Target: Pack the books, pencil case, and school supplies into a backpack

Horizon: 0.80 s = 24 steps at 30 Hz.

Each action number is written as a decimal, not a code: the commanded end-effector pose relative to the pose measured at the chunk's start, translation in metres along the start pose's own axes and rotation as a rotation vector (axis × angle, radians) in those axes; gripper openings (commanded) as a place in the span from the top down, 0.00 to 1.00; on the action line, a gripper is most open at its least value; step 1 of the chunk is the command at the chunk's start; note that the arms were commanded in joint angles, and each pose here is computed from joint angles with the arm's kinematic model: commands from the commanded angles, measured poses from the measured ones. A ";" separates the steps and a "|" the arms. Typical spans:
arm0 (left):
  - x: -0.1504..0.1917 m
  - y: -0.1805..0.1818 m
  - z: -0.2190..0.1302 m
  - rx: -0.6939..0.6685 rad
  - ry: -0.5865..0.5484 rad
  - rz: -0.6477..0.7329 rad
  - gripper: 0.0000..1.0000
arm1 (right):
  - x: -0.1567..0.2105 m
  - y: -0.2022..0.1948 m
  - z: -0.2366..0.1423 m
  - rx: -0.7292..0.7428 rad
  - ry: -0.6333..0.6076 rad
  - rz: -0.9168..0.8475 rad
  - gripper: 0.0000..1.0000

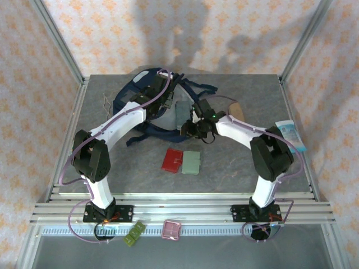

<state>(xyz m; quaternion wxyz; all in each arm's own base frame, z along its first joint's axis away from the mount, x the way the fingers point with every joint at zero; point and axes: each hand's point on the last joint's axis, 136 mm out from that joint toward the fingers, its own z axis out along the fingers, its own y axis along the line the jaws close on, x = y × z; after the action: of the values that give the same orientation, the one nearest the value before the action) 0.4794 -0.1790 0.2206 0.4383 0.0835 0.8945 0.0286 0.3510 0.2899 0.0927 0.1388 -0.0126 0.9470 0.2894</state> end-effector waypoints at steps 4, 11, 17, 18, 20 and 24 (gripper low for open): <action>-0.027 0.010 -0.024 -0.014 -0.102 -0.064 1.00 | -0.066 -0.013 0.013 0.021 -0.122 0.107 0.74; -0.025 0.006 -0.024 -0.007 -0.104 -0.064 1.00 | -0.116 -0.031 0.013 0.086 -0.273 0.153 0.67; -0.025 0.003 -0.025 -0.004 -0.102 -0.058 1.00 | -0.132 -0.026 0.006 0.049 -0.344 0.211 0.52; -0.024 0.003 -0.026 -0.003 -0.102 -0.057 1.00 | -0.131 -0.022 0.007 0.014 -0.350 0.216 0.53; -0.025 0.002 -0.026 -0.002 -0.103 -0.055 1.00 | -0.131 -0.012 0.011 -0.054 -0.334 0.216 0.52; -0.025 0.000 -0.025 0.001 -0.100 -0.050 1.00 | -0.146 -0.008 0.019 -0.051 -0.355 0.213 0.52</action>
<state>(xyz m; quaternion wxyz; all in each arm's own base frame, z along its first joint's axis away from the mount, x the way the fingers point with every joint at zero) 0.4757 -0.1856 0.2169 0.4404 0.0818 0.8939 0.0181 0.4727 0.2765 0.0943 0.2341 0.1305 0.9158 0.2992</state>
